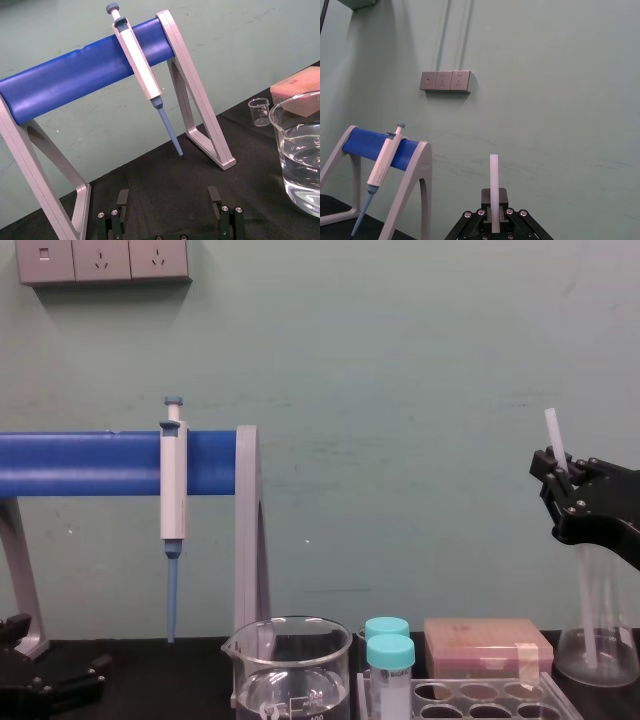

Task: Pick up the stirring rod with one hand, then place it down.

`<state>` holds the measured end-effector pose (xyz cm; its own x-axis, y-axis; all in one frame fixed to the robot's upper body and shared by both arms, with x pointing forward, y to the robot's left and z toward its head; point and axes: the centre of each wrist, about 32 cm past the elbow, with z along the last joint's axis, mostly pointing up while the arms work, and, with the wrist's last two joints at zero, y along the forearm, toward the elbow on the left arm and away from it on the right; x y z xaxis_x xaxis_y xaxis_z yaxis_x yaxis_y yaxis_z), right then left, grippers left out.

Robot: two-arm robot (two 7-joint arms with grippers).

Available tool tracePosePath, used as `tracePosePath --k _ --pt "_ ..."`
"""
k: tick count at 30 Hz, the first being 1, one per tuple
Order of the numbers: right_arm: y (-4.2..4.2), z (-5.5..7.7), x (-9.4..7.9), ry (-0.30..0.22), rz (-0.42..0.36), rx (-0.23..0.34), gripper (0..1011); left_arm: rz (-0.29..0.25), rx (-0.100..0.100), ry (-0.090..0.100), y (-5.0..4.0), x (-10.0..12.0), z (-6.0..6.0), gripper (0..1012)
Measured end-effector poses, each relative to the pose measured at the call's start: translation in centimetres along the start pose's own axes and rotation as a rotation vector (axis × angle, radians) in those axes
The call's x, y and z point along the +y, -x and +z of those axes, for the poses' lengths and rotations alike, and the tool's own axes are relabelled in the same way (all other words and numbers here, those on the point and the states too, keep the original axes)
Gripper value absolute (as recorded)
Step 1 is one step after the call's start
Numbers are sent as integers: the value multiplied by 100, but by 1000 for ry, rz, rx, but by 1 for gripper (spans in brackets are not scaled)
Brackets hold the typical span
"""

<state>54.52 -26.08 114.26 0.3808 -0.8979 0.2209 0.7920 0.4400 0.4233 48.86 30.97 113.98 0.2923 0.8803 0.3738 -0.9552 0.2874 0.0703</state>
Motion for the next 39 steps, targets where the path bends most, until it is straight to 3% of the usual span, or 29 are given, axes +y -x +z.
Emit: tracePosePath --k 39 --pt "0 0 0 0 0 0 72 0 0 0 0 0 0 1000"
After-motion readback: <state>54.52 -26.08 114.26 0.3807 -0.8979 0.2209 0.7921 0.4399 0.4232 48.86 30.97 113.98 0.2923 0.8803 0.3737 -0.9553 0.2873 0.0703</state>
